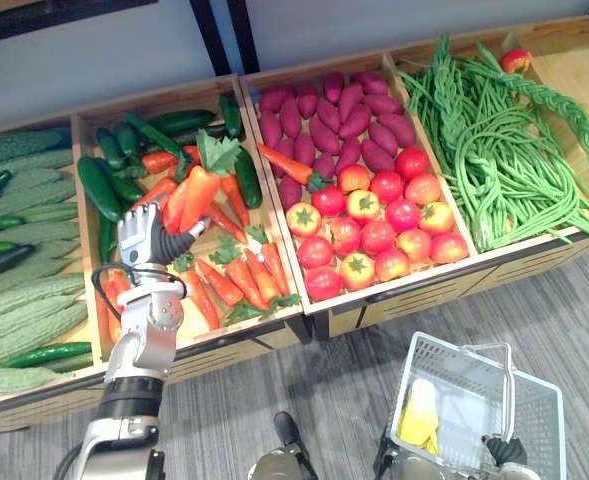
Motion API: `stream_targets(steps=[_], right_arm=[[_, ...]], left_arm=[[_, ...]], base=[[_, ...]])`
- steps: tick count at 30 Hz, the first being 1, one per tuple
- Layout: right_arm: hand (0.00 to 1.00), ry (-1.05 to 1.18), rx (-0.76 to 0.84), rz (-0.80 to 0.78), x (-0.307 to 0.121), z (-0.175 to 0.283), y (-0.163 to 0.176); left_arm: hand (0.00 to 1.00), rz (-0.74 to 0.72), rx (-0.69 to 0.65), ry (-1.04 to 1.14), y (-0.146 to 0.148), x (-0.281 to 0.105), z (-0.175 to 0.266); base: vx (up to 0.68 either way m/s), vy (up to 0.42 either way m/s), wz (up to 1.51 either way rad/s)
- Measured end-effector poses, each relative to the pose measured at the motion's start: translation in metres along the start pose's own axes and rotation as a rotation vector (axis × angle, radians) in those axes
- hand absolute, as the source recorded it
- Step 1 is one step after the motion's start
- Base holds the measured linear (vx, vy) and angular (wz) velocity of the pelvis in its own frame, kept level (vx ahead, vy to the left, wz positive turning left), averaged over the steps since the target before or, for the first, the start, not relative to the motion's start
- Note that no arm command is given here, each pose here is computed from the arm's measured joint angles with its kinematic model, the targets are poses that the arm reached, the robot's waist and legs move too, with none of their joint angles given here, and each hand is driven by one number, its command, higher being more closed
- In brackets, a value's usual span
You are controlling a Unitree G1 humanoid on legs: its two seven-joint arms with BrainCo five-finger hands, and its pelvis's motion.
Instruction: Pick vegetable in the basket
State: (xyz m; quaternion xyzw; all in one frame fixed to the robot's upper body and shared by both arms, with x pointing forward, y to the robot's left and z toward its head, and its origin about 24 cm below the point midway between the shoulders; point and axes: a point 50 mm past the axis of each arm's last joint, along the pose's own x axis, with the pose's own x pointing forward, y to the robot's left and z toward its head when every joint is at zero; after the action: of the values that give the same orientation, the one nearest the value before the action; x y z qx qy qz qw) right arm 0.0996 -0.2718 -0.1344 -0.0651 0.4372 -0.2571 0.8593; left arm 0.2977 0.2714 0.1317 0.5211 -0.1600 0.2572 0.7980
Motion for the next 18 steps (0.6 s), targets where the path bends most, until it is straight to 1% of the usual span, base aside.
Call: stream_targets(steps=[4,6,8,10,13,16,18], right_arm=[[1.0,0.057,0.01,-0.038,-0.006,-0.019,-0.013],[1.0,0.065,0.01,-0.051,-0.005,-0.02,-0.016],[1.0,0.059,-0.034,-0.055,-0.004,-0.018,-0.021],[1.0,0.005,-0.142,-0.072,0.003,-0.001,-0.036],[1.0,-0.111,-0.294,-0.084,0.008,0.03,-0.052],[1.0,-0.363,-0.55,-0.082,0.004,0.091,-0.07],[1.0,-0.469,-0.638,-0.074,-0.002,0.113,-0.072]], left_arm=[[1.0,0.026,-0.043,-0.047,0.005,-0.015,0.013],[1.0,0.026,-0.059,-0.069,0.006,-0.021,0.018],[1.0,0.025,-0.087,-0.132,0.007,-0.025,0.031],[1.0,0.006,-0.143,-0.258,0.007,-0.034,0.052],[1.0,-0.032,-0.204,-0.357,0.003,-0.041,0.071],[1.0,-0.152,-0.297,-0.491,-0.005,-0.06,0.094],[1.0,-0.204,-0.314,-0.548,-0.008,-0.066,0.101]], base=[[-0.01,-0.007,-0.03],[0.01,-0.012,-0.3],[-0.02,-0.02,-0.42],[-0.04,-0.022,-0.65],[-0.05,-0.02,-0.82],[-0.03,-0.03,-1.17],[0.0,-0.039,-0.89]])
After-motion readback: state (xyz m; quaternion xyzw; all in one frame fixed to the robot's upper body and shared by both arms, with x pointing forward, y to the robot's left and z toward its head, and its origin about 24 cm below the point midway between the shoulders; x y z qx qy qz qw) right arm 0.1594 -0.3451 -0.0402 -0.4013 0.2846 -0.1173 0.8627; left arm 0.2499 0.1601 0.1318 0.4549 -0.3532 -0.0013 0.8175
